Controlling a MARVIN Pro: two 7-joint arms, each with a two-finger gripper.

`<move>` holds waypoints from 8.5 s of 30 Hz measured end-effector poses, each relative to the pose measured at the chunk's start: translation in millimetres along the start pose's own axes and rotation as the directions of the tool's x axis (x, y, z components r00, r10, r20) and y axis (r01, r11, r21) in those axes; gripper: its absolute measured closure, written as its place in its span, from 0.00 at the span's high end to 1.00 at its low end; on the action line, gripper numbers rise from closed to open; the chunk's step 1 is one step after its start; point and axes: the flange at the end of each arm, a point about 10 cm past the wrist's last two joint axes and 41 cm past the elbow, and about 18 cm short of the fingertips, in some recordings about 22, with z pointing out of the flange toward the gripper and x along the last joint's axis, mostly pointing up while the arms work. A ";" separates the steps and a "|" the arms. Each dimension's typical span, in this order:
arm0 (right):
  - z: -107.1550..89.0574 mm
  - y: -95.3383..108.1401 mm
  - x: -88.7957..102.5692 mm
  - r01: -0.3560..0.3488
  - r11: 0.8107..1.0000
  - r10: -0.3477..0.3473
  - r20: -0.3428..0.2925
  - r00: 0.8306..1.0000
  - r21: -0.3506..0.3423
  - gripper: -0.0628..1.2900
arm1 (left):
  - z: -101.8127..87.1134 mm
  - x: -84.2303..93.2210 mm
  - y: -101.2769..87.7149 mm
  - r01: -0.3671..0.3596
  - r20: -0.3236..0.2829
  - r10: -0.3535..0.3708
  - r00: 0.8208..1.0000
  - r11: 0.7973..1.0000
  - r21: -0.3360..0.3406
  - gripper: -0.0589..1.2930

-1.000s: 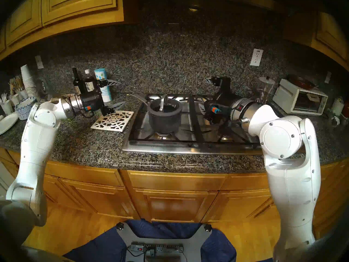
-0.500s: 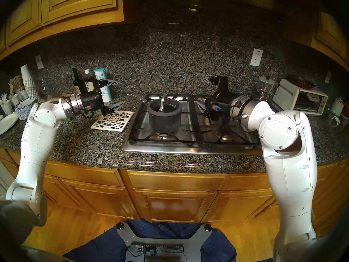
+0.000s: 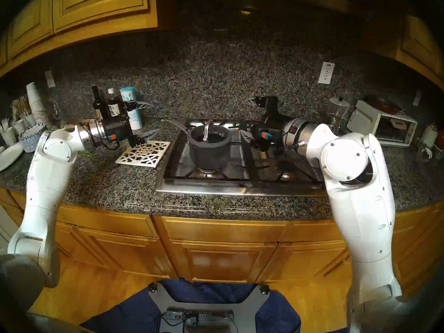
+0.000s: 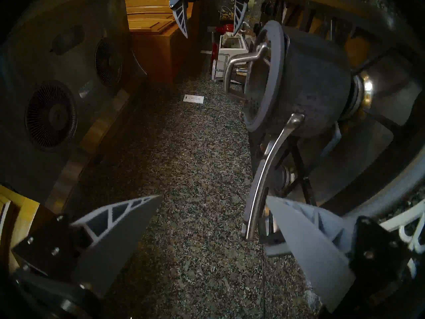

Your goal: Pick up the pot, put it on the stove, take off the pot lid

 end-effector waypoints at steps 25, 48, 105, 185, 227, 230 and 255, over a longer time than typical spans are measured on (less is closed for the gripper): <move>11.9 12.8 -12.8 0.066 0.994 -0.056 -0.117 0.992 0.086 0.96 | 0.0 0.0 0.0 0.000 0.000 0.000 1.000 1.000 0.000 0.95; 43.6 24.6 -2.1 0.092 0.993 -0.075 -0.212 0.974 0.068 0.96 | 0.0 0.1 0.0 0.000 -0.001 0.000 1.000 1.000 0.000 0.95; 113.0 18.5 -14.5 0.110 0.988 -0.071 -0.308 0.949 0.112 0.96 | -0.1 0.1 0.0 0.000 -0.001 0.000 1.000 1.000 -0.001 0.95; 120.8 27.7 -10.1 0.094 0.993 -0.067 -0.332 0.941 0.066 0.02 | -0.1 0.2 0.0 0.000 -0.001 0.000 1.000 1.000 -0.001 0.95; 41.7 45.3 -25.3 0.114 0.989 -0.092 -0.210 0.973 0.093 0.02 | -0.1 0.2 0.0 0.000 -0.001 0.000 1.000 1.000 -0.001 0.95; 34.4 41.3 -28.8 0.106 0.989 -0.083 -0.198 0.977 0.106 0.02 | -0.1 0.2 0.0 0.000 -0.001 0.000 1.000 1.000 -0.001 0.95; -16.6 -9.7 -73.5 0.057 0.977 -0.031 -0.127 0.991 0.207 0.02 | -0.1 0.2 -0.1 0.001 -0.002 -0.001 1.000 1.000 -0.001 0.95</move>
